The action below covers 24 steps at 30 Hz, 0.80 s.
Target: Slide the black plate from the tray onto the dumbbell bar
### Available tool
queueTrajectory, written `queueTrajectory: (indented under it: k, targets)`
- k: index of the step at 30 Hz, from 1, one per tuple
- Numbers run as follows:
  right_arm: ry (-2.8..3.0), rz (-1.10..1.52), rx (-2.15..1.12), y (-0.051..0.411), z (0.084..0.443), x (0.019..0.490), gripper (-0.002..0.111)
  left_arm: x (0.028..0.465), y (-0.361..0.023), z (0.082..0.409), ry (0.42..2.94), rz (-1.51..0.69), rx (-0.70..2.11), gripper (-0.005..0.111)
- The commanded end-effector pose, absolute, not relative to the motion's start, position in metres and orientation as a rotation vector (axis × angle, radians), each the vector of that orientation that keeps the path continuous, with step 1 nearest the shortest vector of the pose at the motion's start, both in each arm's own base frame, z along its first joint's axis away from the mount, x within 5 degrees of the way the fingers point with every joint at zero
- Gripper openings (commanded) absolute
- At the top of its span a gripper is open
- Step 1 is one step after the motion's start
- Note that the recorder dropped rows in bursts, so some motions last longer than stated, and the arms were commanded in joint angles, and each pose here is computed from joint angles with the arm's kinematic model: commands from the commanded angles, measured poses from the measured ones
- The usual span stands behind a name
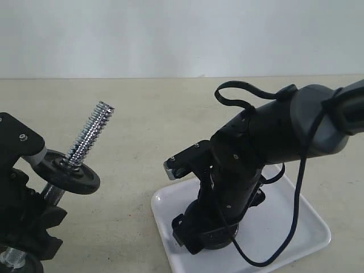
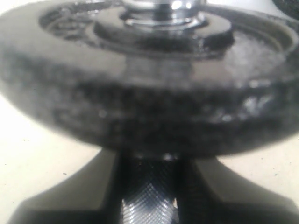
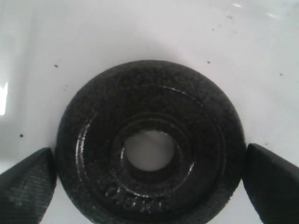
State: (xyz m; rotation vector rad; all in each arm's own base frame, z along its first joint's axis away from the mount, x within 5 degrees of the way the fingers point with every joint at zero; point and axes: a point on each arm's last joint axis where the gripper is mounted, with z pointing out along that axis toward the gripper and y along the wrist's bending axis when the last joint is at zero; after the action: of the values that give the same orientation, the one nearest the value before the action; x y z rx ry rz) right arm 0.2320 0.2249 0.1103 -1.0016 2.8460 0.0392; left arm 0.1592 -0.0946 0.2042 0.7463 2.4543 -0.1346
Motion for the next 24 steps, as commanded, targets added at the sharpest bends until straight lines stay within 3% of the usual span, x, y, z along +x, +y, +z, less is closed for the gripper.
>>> queueTrajectory:
  k: [1,24]
  targets:
    - [3.084,-0.146,-1.084,0.203,0.0745,0.2095,0.105,0.1783,-0.1126,0.2424,2.078,-0.297,0.635,0.004]
    - [3.045,-0.027,-0.956,0.2117,0.0734,0.2141,0.105,0.1781,-0.1124,0.2419,2.084,-0.295,0.636,0.004]
